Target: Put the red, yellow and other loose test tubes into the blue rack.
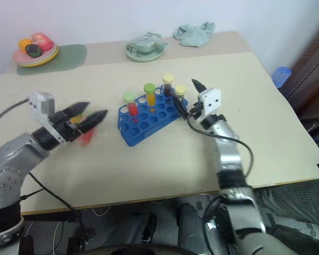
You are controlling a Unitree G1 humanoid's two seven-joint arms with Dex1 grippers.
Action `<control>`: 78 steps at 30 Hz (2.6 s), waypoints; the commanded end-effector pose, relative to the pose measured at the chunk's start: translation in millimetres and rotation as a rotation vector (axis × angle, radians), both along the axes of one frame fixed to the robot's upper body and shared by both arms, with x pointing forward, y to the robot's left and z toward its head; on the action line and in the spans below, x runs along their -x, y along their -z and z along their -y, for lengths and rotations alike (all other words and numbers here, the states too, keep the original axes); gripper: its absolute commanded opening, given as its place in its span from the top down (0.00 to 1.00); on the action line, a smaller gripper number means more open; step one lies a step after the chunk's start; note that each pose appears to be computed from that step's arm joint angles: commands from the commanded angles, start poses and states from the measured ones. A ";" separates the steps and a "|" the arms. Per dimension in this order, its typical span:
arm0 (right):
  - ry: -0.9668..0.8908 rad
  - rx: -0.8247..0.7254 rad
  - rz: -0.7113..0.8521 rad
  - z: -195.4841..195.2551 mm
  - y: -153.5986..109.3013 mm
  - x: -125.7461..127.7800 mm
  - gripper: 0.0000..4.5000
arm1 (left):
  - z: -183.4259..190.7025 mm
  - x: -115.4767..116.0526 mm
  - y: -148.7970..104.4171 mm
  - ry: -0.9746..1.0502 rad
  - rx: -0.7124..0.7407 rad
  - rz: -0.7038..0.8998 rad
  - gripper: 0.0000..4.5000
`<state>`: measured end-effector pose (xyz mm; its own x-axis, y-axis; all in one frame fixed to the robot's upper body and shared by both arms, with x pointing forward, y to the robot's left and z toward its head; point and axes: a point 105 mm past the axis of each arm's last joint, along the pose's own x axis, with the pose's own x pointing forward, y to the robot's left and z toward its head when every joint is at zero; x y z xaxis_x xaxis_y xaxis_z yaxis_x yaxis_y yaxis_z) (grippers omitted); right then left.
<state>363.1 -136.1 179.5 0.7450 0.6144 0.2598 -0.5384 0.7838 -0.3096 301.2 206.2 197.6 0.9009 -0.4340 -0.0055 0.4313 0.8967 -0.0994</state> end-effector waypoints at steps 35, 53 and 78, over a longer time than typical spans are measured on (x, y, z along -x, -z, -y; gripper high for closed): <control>-0.569 0.422 -0.210 -8.2 -99.1 93.2 0.05 | -60.8 -103.0 41.9 -0.479 -0.233 -0.894 0.00; -0.563 0.390 -0.211 -7.9 -90.4 92.4 0.04 | -51.4 -86.2 -5.6 -0.238 -0.219 -0.663 0.84; -0.177 0.101 -0.295 22.6 -37.8 119.2 0.04 | 147.5 -33.9 -25.1 0.681 0.076 0.342 0.84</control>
